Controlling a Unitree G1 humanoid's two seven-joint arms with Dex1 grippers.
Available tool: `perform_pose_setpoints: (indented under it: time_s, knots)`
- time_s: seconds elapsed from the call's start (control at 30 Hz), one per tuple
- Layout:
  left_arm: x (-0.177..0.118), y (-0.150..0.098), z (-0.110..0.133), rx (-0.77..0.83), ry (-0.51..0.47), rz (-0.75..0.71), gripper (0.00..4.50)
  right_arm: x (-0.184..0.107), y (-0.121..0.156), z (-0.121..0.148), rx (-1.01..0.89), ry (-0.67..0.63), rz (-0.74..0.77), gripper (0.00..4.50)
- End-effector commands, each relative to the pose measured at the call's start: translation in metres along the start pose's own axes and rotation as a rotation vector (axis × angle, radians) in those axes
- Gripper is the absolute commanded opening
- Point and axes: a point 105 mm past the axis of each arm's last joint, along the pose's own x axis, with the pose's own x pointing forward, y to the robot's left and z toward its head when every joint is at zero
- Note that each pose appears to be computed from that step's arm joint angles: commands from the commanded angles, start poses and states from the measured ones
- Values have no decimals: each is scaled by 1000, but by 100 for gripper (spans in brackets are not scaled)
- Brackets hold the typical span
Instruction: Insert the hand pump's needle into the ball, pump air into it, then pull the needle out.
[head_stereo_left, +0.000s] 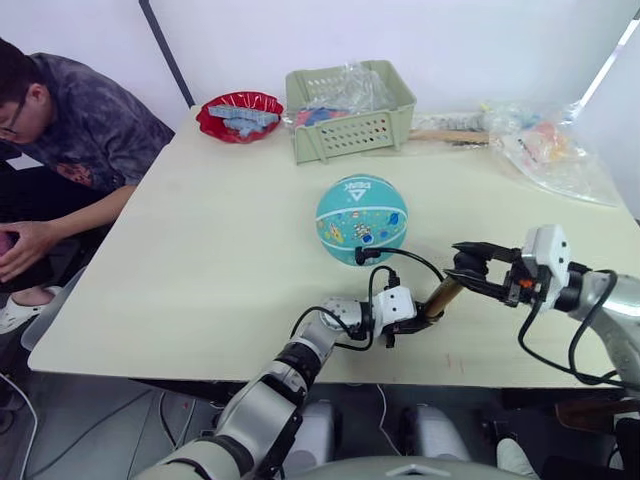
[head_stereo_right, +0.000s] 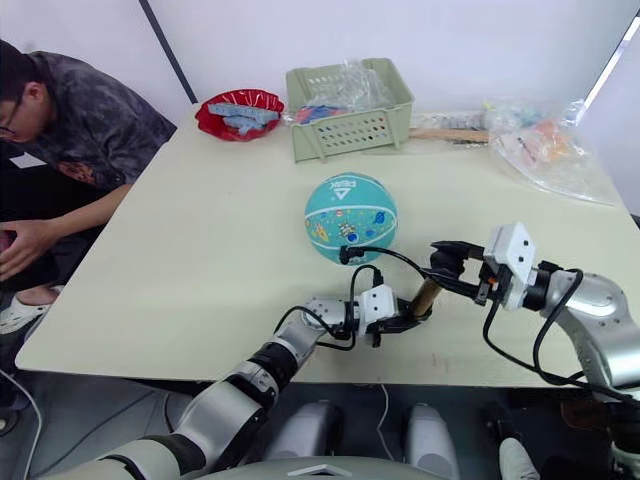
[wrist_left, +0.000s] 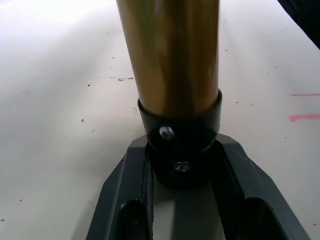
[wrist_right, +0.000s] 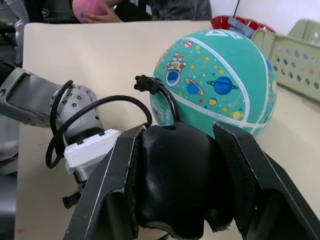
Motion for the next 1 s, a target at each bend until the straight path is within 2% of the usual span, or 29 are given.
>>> perform_pose_setpoints:
  time_s: [0.03, 0.13, 0.37, 0.53, 0.63, 0.83, 1.0]
  knots:
    - [-12, -33, -49, -91, 173, -99, 116, -23, -23, 71, -116, -125, -51, 173]
    - [-12, -34, -49, -92, 173, -101, 116, -33, -34, 111, -159, -201, -71, 173]
    - [-11, -35, -50, -97, 175, -102, 116, -50, -37, 157, -171, -266, -53, 173]
    - [-12, -35, -50, -96, 175, -102, 116, -49, -37, 157, -168, -243, -47, 173]
    - [-11, -35, -50, -95, 178, -100, 116, -36, -35, 125, -150, -153, -45, 173]
    - [-10, -34, -50, -105, 184, -94, 116, -2, -10, 27, -86, -1, -16, 173]
    - [-10, -32, -52, -121, 195, -74, 116, 11, 5, -17, -58, 31, -23, 173]
